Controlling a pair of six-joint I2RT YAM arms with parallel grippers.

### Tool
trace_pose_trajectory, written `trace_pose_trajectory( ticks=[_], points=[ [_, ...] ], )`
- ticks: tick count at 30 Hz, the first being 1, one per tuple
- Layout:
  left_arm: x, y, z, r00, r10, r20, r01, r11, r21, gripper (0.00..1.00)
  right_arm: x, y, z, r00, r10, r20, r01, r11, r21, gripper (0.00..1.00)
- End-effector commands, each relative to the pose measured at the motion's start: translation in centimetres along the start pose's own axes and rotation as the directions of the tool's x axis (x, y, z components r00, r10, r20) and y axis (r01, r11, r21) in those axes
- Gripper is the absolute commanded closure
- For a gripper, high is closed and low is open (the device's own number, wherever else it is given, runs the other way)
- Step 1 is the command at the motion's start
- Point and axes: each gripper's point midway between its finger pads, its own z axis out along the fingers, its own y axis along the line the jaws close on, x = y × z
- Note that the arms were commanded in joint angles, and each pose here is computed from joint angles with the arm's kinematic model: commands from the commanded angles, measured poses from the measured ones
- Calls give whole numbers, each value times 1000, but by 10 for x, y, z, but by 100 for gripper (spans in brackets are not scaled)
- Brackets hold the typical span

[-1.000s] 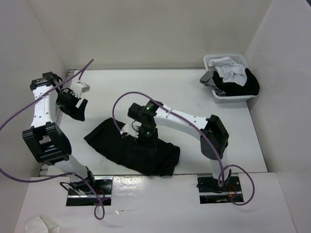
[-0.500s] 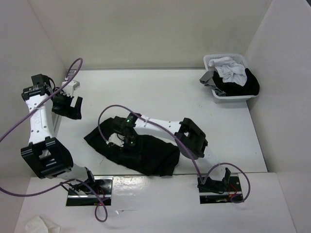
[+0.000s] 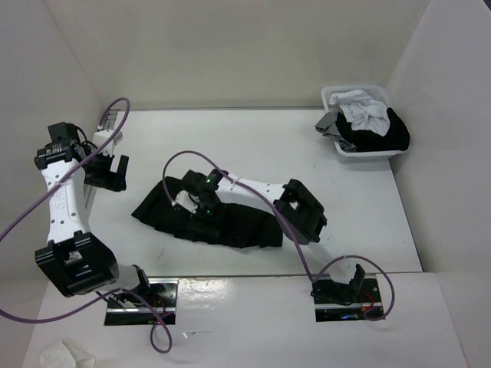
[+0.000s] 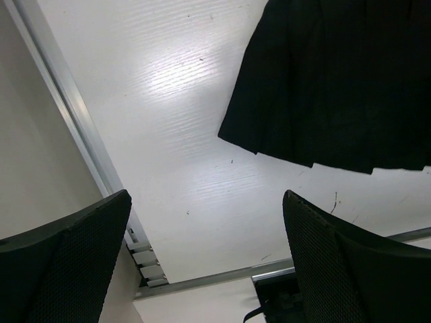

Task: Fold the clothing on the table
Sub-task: Fold the skirt

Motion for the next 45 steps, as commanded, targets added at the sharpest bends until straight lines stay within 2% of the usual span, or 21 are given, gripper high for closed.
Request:
trace_pose_trajectory(
  ticks=[1,9,14,16,17,19,20,22,26,31,32,33,36,38,39,41,42,45],
  points=[
    [-9,4,-8,999,3,47,-1,999,-42,1,-7,-66,-5,995,68,68,-80,978,194,6],
    [-11,5,-8,999,-3,54,6,999,-47,1,-12,-149,-34,993,53,104,-91,911,402,2],
    [-6,4,-1,999,-19,40,20,999,-37,1,-32,-173,-38,988,67,136,-118,901,418,2],
    [-8,6,-1,999,-16,48,18,999,-41,1,-33,-175,-22,990,71,118,-113,909,401,2],
    [-8,6,-1,999,-16,48,18,999,-41,1,-45,-179,-31,985,73,154,-131,902,411,2],
    [-10,3,2,998,-18,53,19,1000,-17,1,-45,-171,-22,987,86,133,-129,926,355,2],
    [-10,2,2,998,-27,53,28,999,-17,1,-62,-176,-45,976,86,202,-155,923,353,2],
    [-14,0,6,998,-30,62,30,999,14,1,-57,-169,-57,971,128,203,-180,947,265,2],
    [-27,-8,19,996,-32,82,26,997,68,1,-68,-175,-142,920,121,372,-228,939,256,2],
    [-50,-26,56,995,-58,85,43,984,173,1,-29,-193,-217,842,214,495,-322,936,144,2],
    [-61,-28,61,992,-54,113,32,983,182,1,-21,-199,-222,824,254,506,-359,925,121,2],
    [-63,-32,72,993,-72,95,52,980,192,1,-2,-217,-229,808,291,513,-404,907,122,2],
    [-81,-51,100,996,-31,82,16,983,185,1,41,-236,-217,782,404,475,-489,870,67,2],
    [-90,-50,117,997,-21,78,10,989,147,1,56,-235,-217,766,446,463,-519,854,35,2],
    [-91,-53,124,997,-31,71,20,989,143,1,72,-237,-202,762,483,431,-544,839,20,2],
    [-99,-60,139,997,-22,72,12,990,139,1,78,-242,-207,750,480,456,-562,825,56,2],
    [-100,-59,144,997,-36,64,28,992,121,1,89,-236,-190,748,513,420,-582,812,45,2],
    [-106,-54,162,997,-34,64,31,998,51,1,102,-231,-179,746,528,406,-600,798,65,2]
  ],
)
